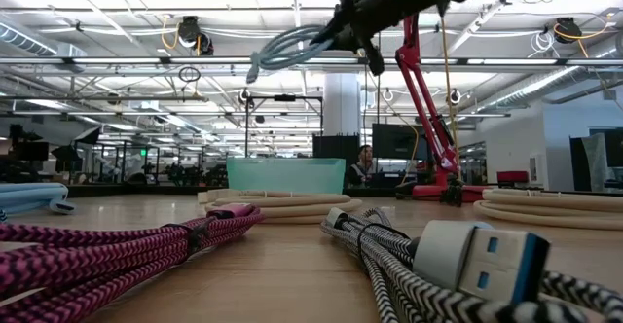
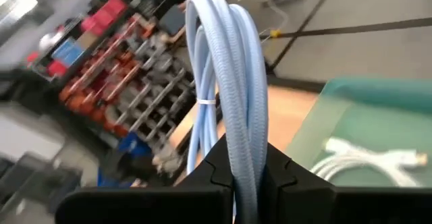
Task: Pick & Place USB Port
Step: Put the right blue HDMI cable into the green bin
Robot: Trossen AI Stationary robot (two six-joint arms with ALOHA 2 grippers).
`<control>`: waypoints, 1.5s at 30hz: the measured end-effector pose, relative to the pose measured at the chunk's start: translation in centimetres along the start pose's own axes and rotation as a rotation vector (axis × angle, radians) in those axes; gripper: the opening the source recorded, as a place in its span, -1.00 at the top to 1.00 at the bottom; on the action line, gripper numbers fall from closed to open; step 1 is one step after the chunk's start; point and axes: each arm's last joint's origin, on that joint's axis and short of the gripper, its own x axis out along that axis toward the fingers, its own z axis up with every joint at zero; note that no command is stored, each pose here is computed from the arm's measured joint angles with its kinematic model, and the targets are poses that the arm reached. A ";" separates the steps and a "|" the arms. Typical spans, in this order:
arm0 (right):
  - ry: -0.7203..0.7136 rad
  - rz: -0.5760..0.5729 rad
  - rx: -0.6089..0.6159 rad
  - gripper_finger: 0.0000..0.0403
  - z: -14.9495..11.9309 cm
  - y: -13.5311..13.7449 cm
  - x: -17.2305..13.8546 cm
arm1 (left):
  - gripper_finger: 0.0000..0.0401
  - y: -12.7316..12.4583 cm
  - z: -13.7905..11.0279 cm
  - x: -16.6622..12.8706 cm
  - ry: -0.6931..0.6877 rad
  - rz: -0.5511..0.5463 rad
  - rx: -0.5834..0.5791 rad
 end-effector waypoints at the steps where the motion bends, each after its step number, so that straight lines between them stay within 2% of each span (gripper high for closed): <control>1: 0.006 -0.026 0.014 0.95 0.8 -0.1 0.3 | 0.63 -0.4 -0.3 0.3 0.011 -0.001 0.010; 5: 0.073 -0.096 0.112 0.95 1.9 -1.7 2.1 | 0.72 -1.9 -1.2 1.3 0.044 0.000 0.045; 10: 0.198 -0.155 0.215 0.95 -0.6 -3.9 5.1 | 0.85 -2.8 -2.0 1.2 0.050 0.016 0.087; 13: 0.239 -0.185 0.236 0.95 -2.4 -5.1 6.7 | 0.96 -2.5 -2.6 0.5 0.033 0.111 0.114; 15: 0.259 -0.210 0.233 0.95 -3.4 -5.8 7.5 | 0.98 -1.8 -2.8 -0.4 0.000 0.198 0.074; 18: 0.252 -0.184 0.250 0.95 -3.8 -6.1 8.2 | 0.94 -0.1 -3.2 -1.8 -0.058 0.328 -0.019; 20: 0.253 -0.171 0.252 0.95 -3.7 -6.1 8.3 | 0.94 1.1 -3.8 -2.3 -0.070 0.416 -0.010; 23: 0.244 -0.155 0.225 0.95 -3.4 -5.8 8.1 | 0.97 2.3 -4.9 -2.4 -0.022 0.506 0.123; 25: 0.237 -0.141 0.210 0.95 -2.9 -5.3 7.6 | 0.98 2.6 -6.1 -1.3 0.019 0.548 0.217; 29: 0.222 -0.095 0.186 0.95 -2.0 -3.8 6.5 | 0.87 2.4 -8.4 2.2 0.098 0.626 0.571; 31: 0.239 -0.094 0.160 0.95 -1.9 -3.1 5.6 | 0.76 2.4 -9.1 4.1 0.121 0.679 0.701; 36: 0.308 -0.069 0.052 0.95 -2.2 -0.5 3.0 | 0.47 3.8 -10.2 8.7 0.192 0.841 0.825; 39: 0.403 -0.101 -0.079 0.95 -4.0 1.1 0.9 | 0.32 5.2 -10.0 10.3 0.191 0.958 0.780; 42: 0.427 -0.168 -0.205 0.95 -6.2 2.5 -1.4 | 0.21 7.0 -8.7 10.7 0.128 1.067 0.620; 45: 0.416 -0.145 -0.284 0.95 -7.9 3.9 -3.4 | 0.17 8.9 -6.9 10.9 0.112 1.046 0.413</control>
